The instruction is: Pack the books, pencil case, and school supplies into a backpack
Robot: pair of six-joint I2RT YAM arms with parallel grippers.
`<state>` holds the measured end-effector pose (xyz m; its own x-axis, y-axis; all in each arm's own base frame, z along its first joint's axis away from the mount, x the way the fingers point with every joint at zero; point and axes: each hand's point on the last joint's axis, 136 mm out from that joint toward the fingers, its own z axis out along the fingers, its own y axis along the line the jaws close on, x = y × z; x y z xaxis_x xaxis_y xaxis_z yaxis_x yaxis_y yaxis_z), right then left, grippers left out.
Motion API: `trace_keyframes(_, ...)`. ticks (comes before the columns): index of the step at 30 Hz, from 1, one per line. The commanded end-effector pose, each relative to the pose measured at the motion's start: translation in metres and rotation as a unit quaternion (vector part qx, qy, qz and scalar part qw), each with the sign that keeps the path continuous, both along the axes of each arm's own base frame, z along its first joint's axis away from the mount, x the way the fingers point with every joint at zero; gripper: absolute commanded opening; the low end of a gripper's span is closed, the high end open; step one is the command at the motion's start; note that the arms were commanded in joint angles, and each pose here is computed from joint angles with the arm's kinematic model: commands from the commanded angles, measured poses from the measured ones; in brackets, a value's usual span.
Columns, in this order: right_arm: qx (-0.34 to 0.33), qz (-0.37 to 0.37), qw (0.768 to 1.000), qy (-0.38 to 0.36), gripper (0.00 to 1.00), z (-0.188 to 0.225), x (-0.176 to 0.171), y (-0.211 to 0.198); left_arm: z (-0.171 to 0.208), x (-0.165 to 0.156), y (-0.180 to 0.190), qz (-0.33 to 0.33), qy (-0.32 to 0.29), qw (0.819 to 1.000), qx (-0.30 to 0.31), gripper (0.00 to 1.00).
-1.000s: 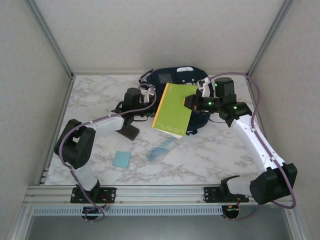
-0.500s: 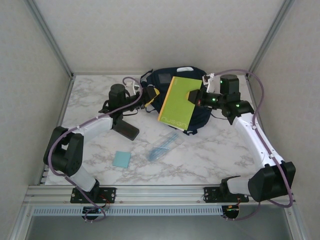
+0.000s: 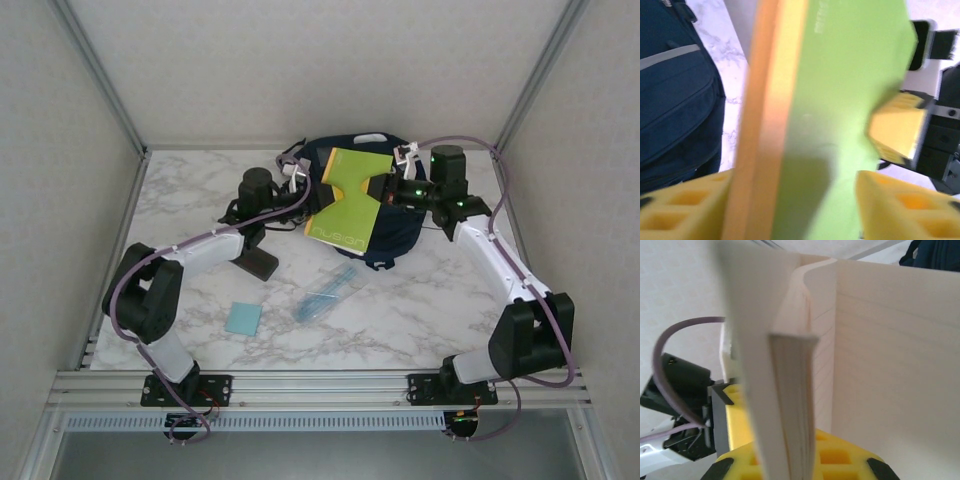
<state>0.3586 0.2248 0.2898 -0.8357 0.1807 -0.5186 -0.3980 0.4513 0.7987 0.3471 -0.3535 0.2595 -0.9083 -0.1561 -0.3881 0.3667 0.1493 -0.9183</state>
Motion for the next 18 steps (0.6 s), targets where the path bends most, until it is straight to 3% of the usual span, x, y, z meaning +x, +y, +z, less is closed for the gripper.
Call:
trace_keyframes(1, -0.003, 0.007, 1.0, -0.005, 0.0, -0.005, 0.006, 0.001, 0.023, -0.005, -0.005, -0.025, -0.034, 0.999, -0.017, 0.29)
trace_keyframes(3, -0.011, 0.0, 1.0, 0.006, 0.0, -0.012, 0.011, -0.001, 0.02, -0.004, -0.003, -0.017, -0.034, 0.999, -0.006, 0.0)
trace_keyframes(5, -0.022, -0.01, 1.0, 0.017, 0.0, -0.016, 0.015, -0.004, 0.018, 0.0, 0.002, -0.002, -0.036, 0.999, 0.007, 0.0)
trace_keyframes(6, -0.03, -0.02, 0.999, 0.023, 0.11, -0.018, 0.017, -0.006, 0.016, 0.002, 0.004, 0.006, -0.036, 0.999, 0.016, 0.0)
trace_keyframes(7, -0.038, -0.033, 0.998, 0.03, 0.26, -0.019, 0.02, -0.009, 0.016, 0.006, 0.006, 0.016, -0.039, 0.999, 0.023, 0.0)
trace_keyframes(8, -0.053, -0.056, 0.996, 0.047, 0.65, -0.023, 0.022, -0.015, 0.012, 0.011, 0.01, 0.033, -0.034, 0.998, 0.037, 0.0)
trace_keyframes(10, -0.079, -0.107, 0.988, 0.079, 0.98, -0.033, 0.024, -0.029, 0.006, 0.026, 0.019, 0.075, -0.026, 0.995, 0.056, 0.0)
trace_keyframes(14, -0.062, -0.189, 0.968, 0.154, 0.99, -0.052, 0.013, -0.04, -0.009, 0.067, 0.048, 0.207, 0.005, 0.974, 0.091, 0.0)
trace_keyframes(18, -0.005, -0.195, 0.963, 0.185, 0.99, -0.064, -0.007, -0.009, -0.004, 0.096, 0.07, 0.318, 0.009, 0.946, 0.064, 0.0)
